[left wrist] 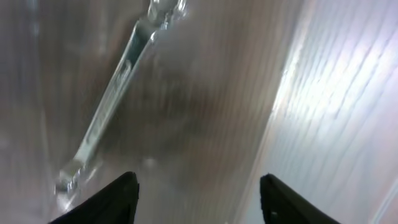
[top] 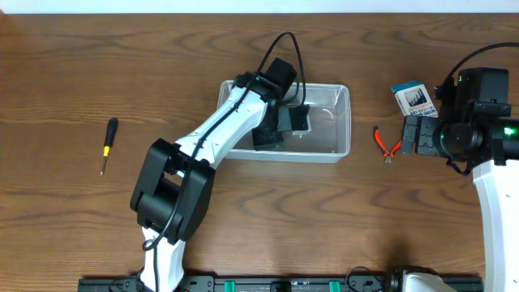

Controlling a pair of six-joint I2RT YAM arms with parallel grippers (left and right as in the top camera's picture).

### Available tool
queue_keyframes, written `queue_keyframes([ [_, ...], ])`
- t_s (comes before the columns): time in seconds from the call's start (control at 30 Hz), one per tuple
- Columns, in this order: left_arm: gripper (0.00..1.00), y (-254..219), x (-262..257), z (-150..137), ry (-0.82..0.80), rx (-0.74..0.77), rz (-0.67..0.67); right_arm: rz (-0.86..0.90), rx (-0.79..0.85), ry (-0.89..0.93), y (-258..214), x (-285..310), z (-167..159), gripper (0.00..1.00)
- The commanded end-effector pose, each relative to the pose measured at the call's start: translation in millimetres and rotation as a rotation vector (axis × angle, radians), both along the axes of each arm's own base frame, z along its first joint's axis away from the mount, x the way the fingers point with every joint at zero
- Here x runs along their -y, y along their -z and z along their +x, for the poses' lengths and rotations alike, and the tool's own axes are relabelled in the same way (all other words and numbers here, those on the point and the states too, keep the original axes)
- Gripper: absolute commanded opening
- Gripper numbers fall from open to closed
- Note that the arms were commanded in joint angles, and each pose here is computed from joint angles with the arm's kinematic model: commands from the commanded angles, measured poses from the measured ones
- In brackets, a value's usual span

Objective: Pack container
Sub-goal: 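Carry the wrench into the clear container and release it, then move the left gripper over the yellow-handled screwdriver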

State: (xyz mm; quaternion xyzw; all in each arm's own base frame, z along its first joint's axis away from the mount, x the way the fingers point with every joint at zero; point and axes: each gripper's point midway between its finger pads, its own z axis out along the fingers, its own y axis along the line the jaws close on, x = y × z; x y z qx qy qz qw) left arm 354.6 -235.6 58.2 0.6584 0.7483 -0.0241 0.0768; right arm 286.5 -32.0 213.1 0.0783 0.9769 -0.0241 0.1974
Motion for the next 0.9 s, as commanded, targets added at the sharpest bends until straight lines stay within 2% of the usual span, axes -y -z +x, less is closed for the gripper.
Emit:
queue_keyframes([
  [0.0, 0.66, -57.9, -17.7, 17.0, -0.121, 0.162, 0.000, -0.018, 0.019, 0.001, -6.1, 5.2, 1.9, 0.99],
  [0.17, 0.82, -155.3, -65.6, 28.4, -0.368, 0.391, -0.080, -0.018, 0.026, 0.001, -6.7, 5.3, 3.2, 0.99],
  [0.3, 0.98, -220.0, -141.4, 25.0, -0.656, 0.514, -0.170, -0.018, 0.026, -0.001, -6.8, 4.9, 3.4, 0.99],
  [0.37, 0.99, -235.3, -193.6, 18.7, -0.822, 0.542, -0.171, -0.018, 0.026, 0.000, -6.8, 4.9, 3.4, 0.99],
  [0.5, 0.98, -228.4, -272.8, 4.7, -1.036, 0.494, -0.136, -0.018, 0.030, -0.001, -7.2, 5.0, 4.3, 0.99],
  [0.6, 0.98, -209.3, -321.3, 4.5, -1.152, 0.443, -0.121, -0.019, 0.038, -0.001, -7.9, 5.2, 6.1, 0.99],
  [0.87, 0.98, -120.2, -397.6, 18.4, -1.346, 0.230, -0.066, -0.022, 0.041, -0.005, -8.4, 5.4, 6.7, 0.99],
])
